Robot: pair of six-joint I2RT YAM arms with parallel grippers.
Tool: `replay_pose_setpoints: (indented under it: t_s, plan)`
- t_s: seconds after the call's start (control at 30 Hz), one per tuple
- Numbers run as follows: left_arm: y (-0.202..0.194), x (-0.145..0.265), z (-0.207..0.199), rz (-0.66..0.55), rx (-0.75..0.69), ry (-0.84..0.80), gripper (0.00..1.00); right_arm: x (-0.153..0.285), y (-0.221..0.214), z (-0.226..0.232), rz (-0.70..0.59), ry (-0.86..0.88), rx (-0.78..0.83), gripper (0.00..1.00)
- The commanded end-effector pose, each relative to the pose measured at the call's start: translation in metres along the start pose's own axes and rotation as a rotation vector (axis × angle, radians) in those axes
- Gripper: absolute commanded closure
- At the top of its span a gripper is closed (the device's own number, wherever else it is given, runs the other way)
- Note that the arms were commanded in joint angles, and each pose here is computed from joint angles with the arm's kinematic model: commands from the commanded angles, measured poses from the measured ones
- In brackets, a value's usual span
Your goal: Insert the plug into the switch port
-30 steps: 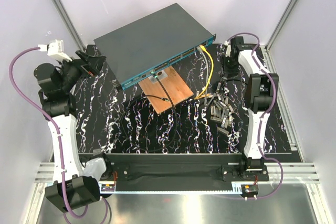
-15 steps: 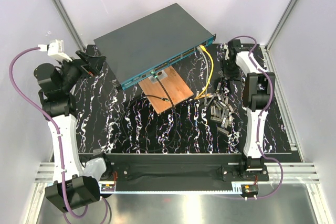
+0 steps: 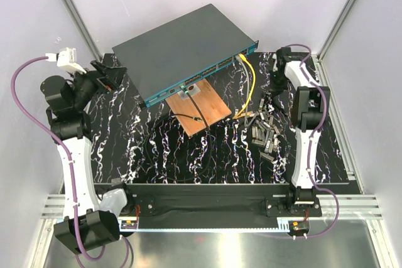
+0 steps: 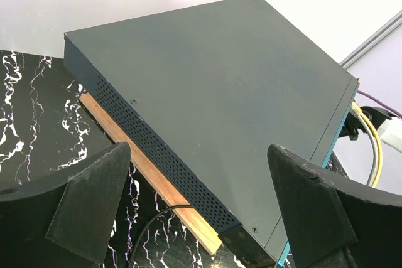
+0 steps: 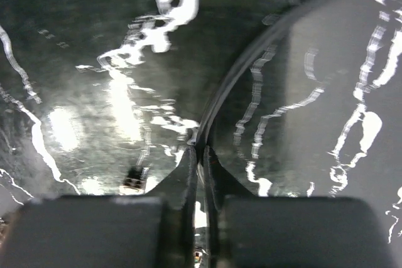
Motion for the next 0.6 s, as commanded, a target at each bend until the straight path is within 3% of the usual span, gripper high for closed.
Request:
replay_pose_setpoints:
  t_s: [0.0, 0.27, 0.57]
  plan:
    - [0.012, 0.001, -0.002, -0.048, -0.047, -0.004, 0.03, 0.011, 0.016, -0.024, -0.018, 0.029, -0.098, 0.98]
    - [0.021, 0.005, -0.010, -0.067, -0.064, -0.042, 0.03, 0.089, 0.034, -0.050, -0.098, 0.346, -0.222, 1.00]
    - [0.041, 0.012, -0.026, -0.099, -0.184, -0.179, 0.02, 0.200, 0.023, -0.052, -0.278, 0.635, -0.154, 1.00]
Point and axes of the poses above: each gripper's point midway between its finger pads, its own x axis back along the fingers, its own z axis along the line the jaws close on, y = z × x, the point moved 10 cm from there along x, back along the fingers, and after that the axes turned 12 degrees about -x, right-handed, at the moved point
